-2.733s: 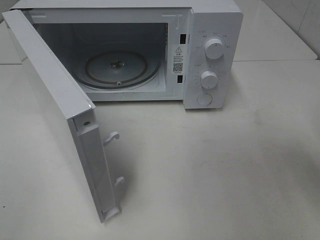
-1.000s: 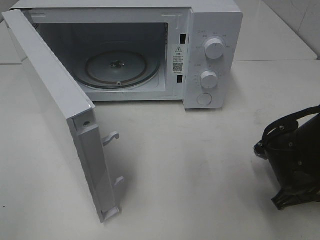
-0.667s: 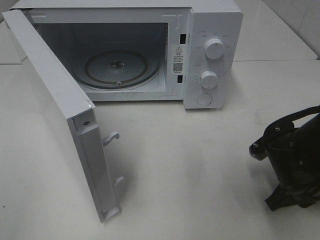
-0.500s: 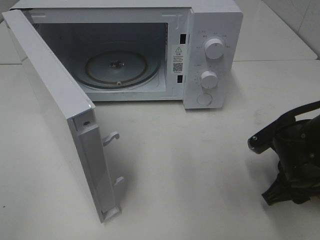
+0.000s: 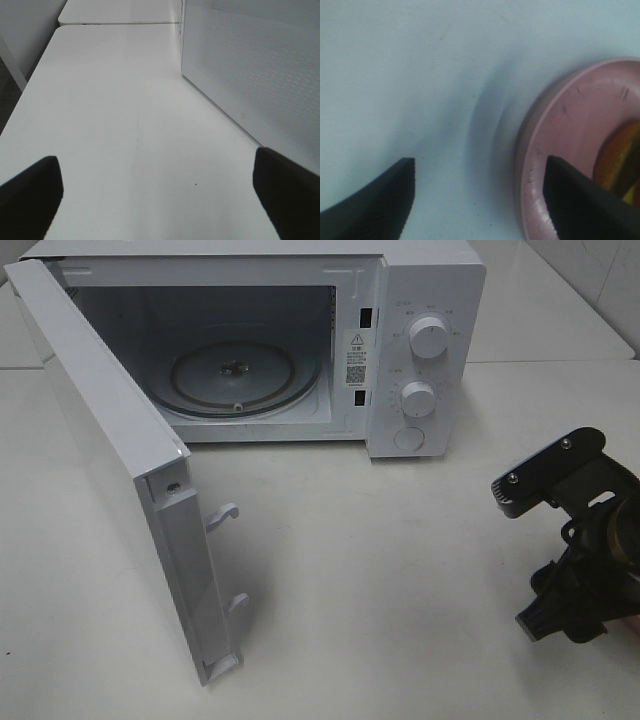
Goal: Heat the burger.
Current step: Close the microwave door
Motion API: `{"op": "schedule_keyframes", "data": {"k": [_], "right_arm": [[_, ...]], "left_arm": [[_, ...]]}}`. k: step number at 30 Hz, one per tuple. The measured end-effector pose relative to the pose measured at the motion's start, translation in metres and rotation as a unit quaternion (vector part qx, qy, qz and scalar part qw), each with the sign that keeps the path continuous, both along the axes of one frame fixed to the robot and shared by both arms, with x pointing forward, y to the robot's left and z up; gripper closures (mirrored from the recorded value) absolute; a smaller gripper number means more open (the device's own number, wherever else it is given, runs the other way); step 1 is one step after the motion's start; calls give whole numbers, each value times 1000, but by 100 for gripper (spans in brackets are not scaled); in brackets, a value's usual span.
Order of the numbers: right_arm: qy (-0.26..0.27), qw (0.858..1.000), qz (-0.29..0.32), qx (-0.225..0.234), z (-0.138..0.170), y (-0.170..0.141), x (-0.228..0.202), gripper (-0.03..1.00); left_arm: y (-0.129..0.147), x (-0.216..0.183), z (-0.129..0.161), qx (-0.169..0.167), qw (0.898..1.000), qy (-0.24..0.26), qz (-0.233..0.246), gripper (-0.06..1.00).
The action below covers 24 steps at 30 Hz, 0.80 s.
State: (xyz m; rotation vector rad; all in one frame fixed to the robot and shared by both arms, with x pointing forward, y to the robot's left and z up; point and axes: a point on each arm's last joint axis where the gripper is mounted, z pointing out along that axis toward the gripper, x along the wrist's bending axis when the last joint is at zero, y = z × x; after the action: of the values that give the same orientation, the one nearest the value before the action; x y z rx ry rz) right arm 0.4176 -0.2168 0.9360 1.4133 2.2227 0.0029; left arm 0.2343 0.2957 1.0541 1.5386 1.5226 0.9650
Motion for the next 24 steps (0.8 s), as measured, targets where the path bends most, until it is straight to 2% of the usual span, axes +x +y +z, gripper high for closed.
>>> {"op": "schedule_keyframes", "data": {"k": [1, 4, 12, 14, 17, 24], "right_arm": [[8, 1000, 19, 16, 6, 1, -5, 23], [18, 998, 42, 37, 15, 1, -12, 20], [34, 995, 62, 69, 42, 3, -21, 19], [30, 993, 68, 89, 68, 3, -25, 20], [23, 992, 70, 101, 85, 2, -30, 20], [12, 989, 71, 126, 107, -8, -46, 20]], "left_arm": [[0, 0, 0, 0, 1000, 0, 0, -3], [0, 0, 0, 0, 1000, 0, 0, -3], [0, 0, 0, 0, 1000, 0, 0, -3], [0, 0, 0, 0, 1000, 0, 0, -3], [0, 0, 0, 0, 1000, 0, 0, -3], [0, 0, 0, 0, 1000, 0, 0, -3]]}}
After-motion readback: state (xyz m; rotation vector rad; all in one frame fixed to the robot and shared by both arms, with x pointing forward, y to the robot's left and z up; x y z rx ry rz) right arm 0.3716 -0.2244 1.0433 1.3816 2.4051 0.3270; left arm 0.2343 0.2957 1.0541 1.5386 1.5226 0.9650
